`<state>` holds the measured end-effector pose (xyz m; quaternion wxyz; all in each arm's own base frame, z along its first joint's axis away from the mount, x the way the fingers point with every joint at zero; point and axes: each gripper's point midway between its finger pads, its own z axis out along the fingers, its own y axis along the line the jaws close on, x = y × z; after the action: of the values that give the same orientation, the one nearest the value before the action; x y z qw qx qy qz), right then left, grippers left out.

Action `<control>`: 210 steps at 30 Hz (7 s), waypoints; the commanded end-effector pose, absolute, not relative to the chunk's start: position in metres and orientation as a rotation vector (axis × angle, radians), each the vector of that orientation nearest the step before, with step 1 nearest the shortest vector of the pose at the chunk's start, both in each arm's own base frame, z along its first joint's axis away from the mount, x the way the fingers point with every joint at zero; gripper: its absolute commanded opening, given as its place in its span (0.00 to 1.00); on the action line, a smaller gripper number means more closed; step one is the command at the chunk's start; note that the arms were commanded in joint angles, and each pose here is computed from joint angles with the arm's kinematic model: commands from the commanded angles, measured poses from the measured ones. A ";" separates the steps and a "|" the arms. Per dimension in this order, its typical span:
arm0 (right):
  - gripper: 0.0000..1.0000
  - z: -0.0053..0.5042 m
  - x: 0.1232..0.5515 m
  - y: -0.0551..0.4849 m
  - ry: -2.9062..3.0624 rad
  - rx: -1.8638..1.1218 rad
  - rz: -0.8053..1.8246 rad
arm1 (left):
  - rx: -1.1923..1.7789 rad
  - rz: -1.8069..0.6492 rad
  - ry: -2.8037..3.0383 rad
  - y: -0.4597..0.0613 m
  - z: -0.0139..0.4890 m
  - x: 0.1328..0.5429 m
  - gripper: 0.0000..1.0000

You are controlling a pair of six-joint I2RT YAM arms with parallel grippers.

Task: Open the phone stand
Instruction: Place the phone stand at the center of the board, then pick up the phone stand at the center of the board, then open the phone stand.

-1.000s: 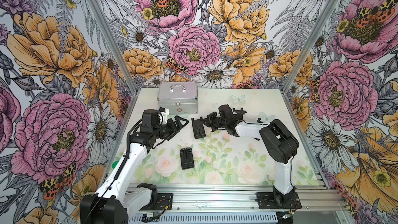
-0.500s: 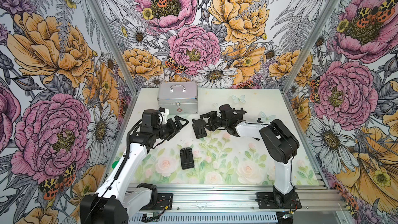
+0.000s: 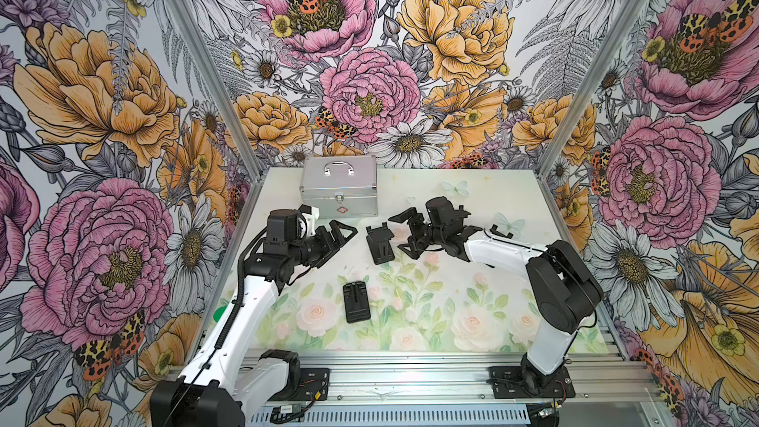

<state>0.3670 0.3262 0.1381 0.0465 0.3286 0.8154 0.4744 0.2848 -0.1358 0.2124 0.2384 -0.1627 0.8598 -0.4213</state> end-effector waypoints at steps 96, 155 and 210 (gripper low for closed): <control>0.00 0.072 0.238 0.422 2.852 -0.444 0.011 | -0.747 -0.888 2.216 -0.060 0.220 0.087 0.99; 0.00 0.306 0.351 0.286 1.977 0.394 1.969 | -0.229 -2.014 2.031 -0.255 0.268 0.334 0.99; 0.00 0.264 0.358 0.335 2.086 0.385 2.019 | -0.302 -1.986 2.028 -0.248 0.257 0.334 0.99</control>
<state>0.3615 0.3320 0.2567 0.0983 0.1492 0.7135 0.6774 0.3331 -0.2542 0.2513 0.1211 -0.1043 0.7087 -0.6871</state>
